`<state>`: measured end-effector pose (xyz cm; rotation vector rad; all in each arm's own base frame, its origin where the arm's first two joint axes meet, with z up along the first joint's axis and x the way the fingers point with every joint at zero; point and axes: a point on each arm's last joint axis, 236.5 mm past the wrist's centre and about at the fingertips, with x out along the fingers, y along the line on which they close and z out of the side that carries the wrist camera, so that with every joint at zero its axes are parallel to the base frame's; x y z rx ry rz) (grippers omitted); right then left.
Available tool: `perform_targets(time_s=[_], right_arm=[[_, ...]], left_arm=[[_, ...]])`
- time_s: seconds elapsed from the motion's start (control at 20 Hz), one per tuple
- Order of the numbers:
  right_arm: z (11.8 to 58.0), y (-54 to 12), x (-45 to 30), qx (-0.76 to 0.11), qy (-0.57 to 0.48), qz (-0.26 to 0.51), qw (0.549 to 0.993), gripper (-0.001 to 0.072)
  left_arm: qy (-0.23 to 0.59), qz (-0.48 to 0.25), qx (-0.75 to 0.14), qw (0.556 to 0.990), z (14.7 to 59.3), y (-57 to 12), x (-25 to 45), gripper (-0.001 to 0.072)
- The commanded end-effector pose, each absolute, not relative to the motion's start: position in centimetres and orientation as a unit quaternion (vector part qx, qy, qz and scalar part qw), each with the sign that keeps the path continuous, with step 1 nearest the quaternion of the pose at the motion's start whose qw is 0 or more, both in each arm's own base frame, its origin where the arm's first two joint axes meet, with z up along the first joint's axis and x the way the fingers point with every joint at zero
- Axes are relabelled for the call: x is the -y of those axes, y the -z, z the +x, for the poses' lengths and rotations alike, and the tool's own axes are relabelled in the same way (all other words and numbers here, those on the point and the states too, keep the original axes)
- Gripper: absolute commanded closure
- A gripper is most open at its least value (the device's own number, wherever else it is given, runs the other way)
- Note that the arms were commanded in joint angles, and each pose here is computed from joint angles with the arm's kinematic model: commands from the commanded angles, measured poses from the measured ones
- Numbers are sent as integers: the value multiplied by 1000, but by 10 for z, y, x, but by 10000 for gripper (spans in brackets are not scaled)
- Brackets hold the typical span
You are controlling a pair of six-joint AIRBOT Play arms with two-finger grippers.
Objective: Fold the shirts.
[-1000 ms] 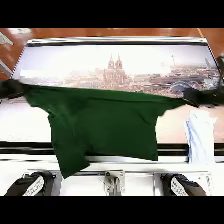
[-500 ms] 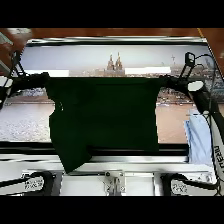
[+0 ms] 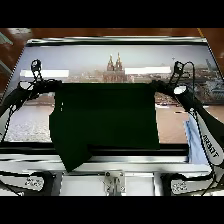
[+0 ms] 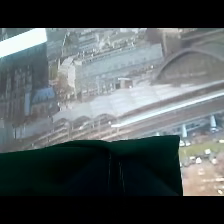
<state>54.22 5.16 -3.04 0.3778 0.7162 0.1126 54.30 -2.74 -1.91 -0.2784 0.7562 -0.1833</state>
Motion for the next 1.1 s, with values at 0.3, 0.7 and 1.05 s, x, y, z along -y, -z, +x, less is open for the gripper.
perform_targets(time_s=[0.3,0.7,1.05], right_arm=[[433,100,-39,-591,-60,180,784,653],[409,98,-65,-632,-72,205,744,52],[295,42,9,-742,-61,96,661,58]], left_arm=[[195,-33,-617,762,417,83,26,667],[162,-103,-678,709,393,90,30,81],[145,-178,-743,629,291,48,-2,81]])
